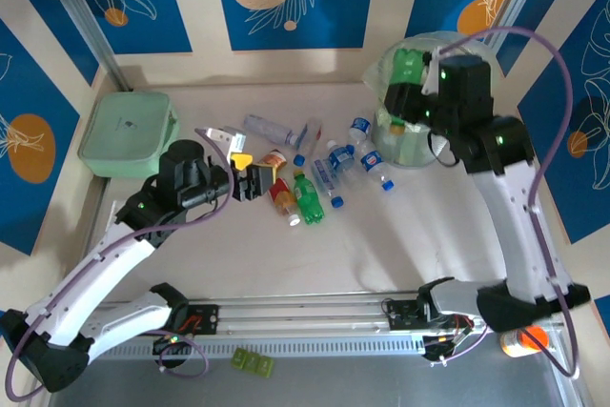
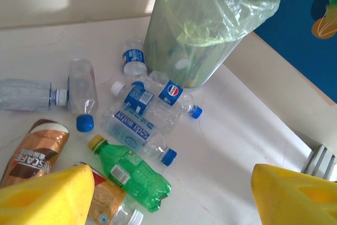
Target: Put the plastic bottles in the bin
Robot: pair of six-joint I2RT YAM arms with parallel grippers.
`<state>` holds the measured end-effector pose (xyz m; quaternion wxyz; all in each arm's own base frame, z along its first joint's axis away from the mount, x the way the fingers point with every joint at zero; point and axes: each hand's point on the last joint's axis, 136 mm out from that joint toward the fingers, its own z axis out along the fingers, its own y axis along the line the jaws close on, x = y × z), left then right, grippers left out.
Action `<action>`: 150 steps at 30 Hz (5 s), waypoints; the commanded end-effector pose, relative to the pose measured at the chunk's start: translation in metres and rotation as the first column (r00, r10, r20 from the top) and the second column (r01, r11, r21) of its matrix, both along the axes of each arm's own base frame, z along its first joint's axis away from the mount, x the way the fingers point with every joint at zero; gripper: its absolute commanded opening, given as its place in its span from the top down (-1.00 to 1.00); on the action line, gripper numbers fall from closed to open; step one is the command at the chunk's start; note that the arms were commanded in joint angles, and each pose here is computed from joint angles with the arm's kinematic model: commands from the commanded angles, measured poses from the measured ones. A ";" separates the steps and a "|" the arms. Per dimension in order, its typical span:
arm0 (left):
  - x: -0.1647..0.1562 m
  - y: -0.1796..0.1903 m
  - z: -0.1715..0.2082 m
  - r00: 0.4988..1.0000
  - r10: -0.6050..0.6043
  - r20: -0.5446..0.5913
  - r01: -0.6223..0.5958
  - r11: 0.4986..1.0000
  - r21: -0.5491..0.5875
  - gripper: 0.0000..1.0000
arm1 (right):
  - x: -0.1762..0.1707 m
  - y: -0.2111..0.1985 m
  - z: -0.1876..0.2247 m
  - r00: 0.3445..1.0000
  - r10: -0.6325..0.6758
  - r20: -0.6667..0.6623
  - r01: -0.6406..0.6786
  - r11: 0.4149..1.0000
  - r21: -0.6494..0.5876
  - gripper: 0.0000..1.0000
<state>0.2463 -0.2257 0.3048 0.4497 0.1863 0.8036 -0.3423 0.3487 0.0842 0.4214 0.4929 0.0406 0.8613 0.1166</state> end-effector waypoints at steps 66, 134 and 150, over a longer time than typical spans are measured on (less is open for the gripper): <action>0.012 0.009 -0.007 0.994 0.101 0.042 -0.104 0.992 0.071 -0.63 | 0.132 -0.076 -0.083 0.932 -0.193 -0.306 0.191 0.981 -0.037 -0.47; 0.111 -0.003 -0.259 0.258 0.772 -0.581 -0.519 0.618 0.590 -0.40 | -0.162 0.033 -0.149 0.965 0.233 -0.119 -0.229 0.972 0.052 -0.33; 0.095 0.015 -0.237 0.290 0.777 -0.559 -0.530 0.617 0.582 -0.03 | -0.165 0.036 -0.151 0.960 0.238 -0.149 -0.225 0.969 0.098 -0.33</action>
